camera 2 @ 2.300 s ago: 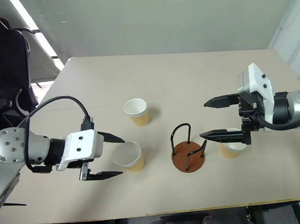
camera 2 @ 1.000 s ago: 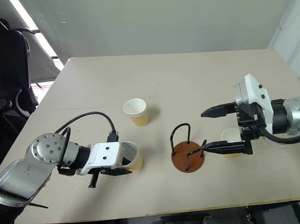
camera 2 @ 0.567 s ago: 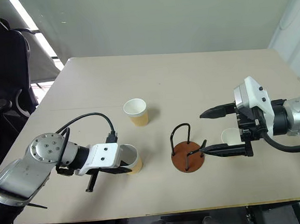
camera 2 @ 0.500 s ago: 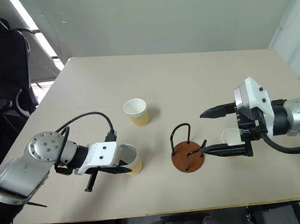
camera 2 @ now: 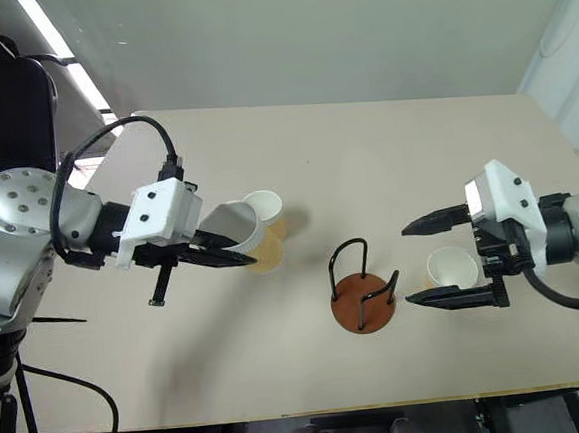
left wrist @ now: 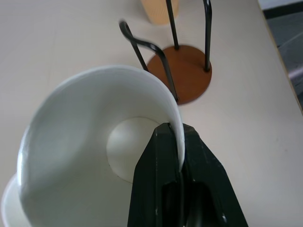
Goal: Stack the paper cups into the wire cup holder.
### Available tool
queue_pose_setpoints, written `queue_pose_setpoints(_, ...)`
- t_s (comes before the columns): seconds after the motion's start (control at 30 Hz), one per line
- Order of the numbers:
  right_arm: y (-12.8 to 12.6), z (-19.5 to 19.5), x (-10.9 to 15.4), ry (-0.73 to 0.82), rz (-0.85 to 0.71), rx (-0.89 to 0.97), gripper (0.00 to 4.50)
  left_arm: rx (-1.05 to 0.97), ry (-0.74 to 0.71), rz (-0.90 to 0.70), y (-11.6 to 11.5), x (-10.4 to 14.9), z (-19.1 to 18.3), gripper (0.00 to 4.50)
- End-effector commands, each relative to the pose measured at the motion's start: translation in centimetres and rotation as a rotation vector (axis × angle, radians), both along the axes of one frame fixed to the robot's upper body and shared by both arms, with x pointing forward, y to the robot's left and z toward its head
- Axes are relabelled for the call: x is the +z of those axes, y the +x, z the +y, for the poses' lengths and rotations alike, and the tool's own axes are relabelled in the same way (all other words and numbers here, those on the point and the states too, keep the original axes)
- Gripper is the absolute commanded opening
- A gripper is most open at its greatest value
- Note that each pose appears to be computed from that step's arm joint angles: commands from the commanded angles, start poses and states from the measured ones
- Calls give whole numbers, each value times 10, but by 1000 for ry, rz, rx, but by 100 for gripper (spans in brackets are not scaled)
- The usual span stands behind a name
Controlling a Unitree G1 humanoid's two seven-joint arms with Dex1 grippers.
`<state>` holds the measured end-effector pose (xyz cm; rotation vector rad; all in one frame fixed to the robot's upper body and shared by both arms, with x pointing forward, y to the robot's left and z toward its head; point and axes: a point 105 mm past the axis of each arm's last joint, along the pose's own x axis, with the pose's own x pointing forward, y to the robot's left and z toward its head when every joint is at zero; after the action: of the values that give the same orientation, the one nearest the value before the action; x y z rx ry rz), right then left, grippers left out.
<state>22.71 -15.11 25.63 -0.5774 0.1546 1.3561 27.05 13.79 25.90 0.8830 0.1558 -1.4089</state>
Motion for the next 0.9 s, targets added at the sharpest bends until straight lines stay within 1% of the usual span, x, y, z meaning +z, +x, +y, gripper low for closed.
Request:
queue_pose_setpoints(0.03, -5, 1, 20, 9, -74, 1, 450, -42, -28, -3, 0, 16, -5, 4)
queue_pose_setpoints(0.17, -10, 4, 20, 7, -73, -14, 450, -92, -18, -6, 1, 22, -11, 4)
queue_pose_setpoints(0.23, -12, 5, 24, 14, -88, -27, 450, -140, -24, -12, -2, 28, -21, 4)
queue_pose_setpoints(0.4, -17, 3, 30, 24, -109, -53, 450, -268, -29, -26, -1, 48, -48, 4)
queue_pose_setpoints(0.53, -20, 3, 41, 32, -142, -74, 450, -322, -4, -25, 3, 46, -58, 4)
queue_pose_setpoints(0.8, -20, -4, 50, 33, -183, -134, 450, -390, -9, -12, 5, 41, -69, 4)
queue_pose_setpoints(0.9, -19, -9, 53, 30, -199, -165, 450, -438, -5, -13, 10, 40, -86, 4)
